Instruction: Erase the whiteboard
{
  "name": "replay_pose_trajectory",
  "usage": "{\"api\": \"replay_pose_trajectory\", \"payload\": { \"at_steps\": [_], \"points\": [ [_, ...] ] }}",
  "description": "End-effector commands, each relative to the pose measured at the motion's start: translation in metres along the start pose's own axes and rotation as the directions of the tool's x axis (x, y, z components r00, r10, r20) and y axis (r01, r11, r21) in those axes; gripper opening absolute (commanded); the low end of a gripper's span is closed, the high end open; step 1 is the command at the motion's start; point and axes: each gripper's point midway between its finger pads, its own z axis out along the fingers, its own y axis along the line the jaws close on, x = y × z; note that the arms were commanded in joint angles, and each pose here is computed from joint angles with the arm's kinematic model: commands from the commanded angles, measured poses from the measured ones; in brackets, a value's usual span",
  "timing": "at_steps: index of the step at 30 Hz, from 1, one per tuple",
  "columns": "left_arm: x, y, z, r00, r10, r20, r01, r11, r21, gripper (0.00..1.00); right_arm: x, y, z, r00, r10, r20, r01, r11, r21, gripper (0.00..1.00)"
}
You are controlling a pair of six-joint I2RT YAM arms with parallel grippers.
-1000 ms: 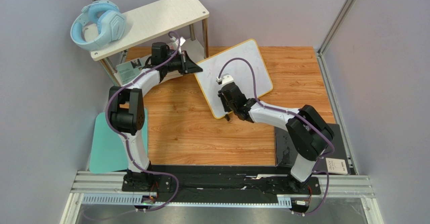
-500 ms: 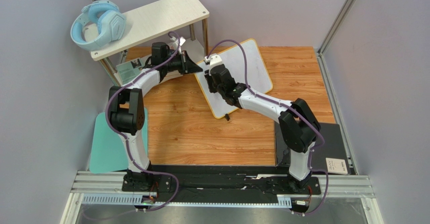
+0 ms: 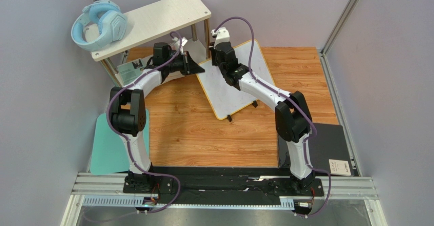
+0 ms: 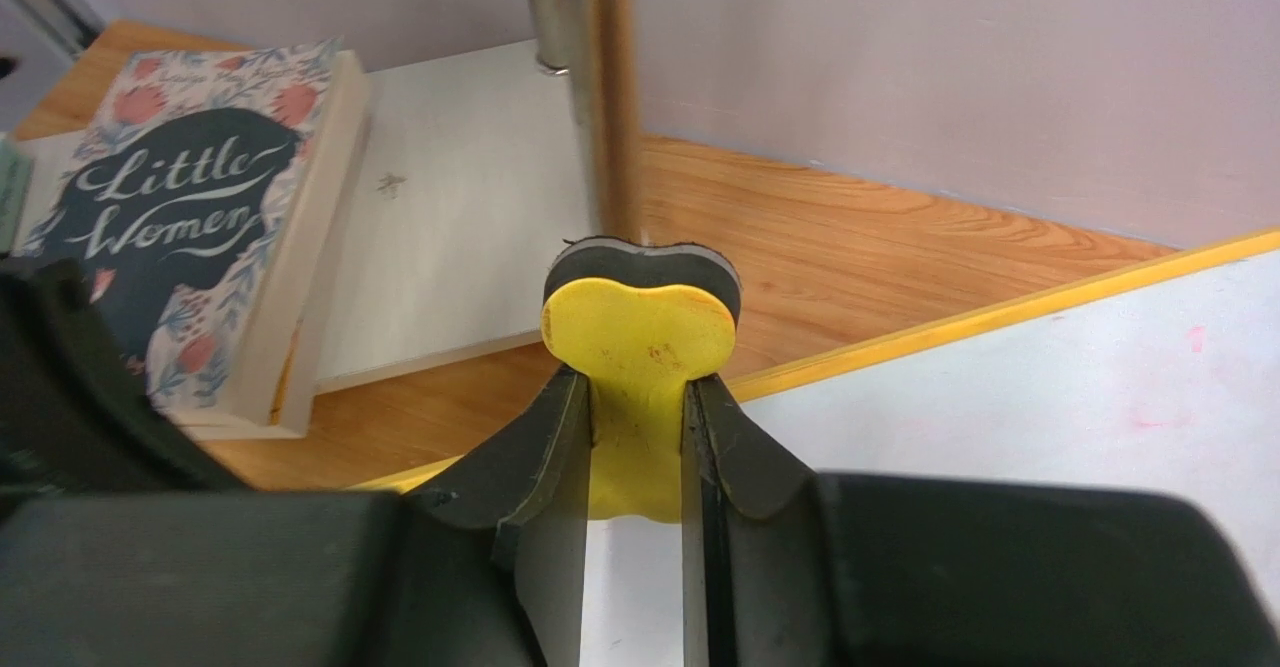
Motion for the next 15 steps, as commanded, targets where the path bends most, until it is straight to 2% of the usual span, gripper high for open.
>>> {"api": "replay_pose_trajectory", "payload": {
  "at_steps": [1, 7, 15],
  "points": [
    [-0.007, 0.014, 0.011, 0.978, 0.207, 0.016, -0.205, 0.974, -0.091, 0.00, -0.016, -0.014, 0.004, 0.999, -0.020, 0.044, 0.019, 0.999, 0.026, 0.00],
    [-0.007, 0.014, 0.012, 0.978, 0.206, 0.016, -0.204, 0.975, -0.088, 0.00, 0.009, 0.008, -0.010, 1.000, -0.014, -0.007, 0.014, 0.997, -0.080, 0.00],
    [-0.006, 0.016, 0.012, 0.979, 0.201, 0.012, -0.200, 0.976, -0.091, 0.00, 0.068, 0.051, -0.047, 0.991, -0.061, -0.123, 0.035, 0.979, -0.203, 0.00]
  ]
}}
